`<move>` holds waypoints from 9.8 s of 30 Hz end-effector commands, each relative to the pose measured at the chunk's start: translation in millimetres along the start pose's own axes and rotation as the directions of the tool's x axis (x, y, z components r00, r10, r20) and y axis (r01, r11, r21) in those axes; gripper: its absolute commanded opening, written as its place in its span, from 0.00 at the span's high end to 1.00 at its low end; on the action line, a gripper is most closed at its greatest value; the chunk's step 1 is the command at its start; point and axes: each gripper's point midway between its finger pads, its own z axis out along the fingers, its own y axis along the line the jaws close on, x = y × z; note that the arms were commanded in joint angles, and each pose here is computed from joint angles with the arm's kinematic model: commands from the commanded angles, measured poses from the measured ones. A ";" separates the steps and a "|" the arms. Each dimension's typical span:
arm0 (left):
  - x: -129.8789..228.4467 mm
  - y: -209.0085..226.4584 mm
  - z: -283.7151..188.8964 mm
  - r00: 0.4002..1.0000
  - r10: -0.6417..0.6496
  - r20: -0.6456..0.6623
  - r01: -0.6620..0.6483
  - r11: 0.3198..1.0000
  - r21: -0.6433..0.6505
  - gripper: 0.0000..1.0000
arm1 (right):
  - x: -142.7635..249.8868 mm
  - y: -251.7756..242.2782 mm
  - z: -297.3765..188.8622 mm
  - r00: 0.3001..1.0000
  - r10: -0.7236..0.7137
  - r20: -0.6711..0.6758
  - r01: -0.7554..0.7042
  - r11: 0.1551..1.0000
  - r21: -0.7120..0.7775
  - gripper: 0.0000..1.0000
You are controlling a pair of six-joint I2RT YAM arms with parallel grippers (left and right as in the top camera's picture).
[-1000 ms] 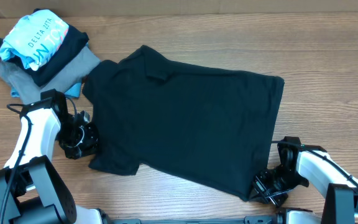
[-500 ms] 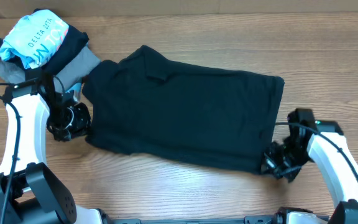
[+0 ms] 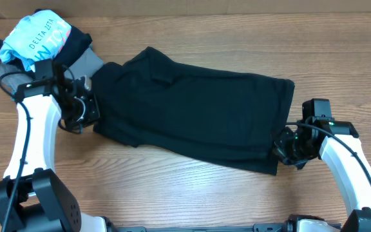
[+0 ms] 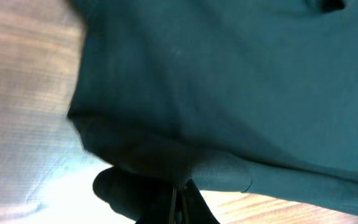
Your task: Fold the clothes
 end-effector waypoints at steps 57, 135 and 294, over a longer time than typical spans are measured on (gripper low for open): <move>-27.5 -32.3 51.9 0.961 0.274 0.020 -0.272 0.959 -0.083 0.61 | -85.5 39.0 -4.5 0.948 0.024 0.317 0.014 0.993 -0.118 0.35; 39.6 -48.3 126.0 0.823 0.475 -0.312 -0.549 0.807 -0.218 0.90 | -67.9 20.7 2.1 0.968 -0.020 0.249 0.030 0.999 -0.034 0.36; -20.1 -80.7 131.5 0.860 0.508 -0.054 -0.508 0.841 -0.184 0.96 | -64.9 7.8 3.4 0.968 -0.062 0.243 0.055 0.998 0.036 0.26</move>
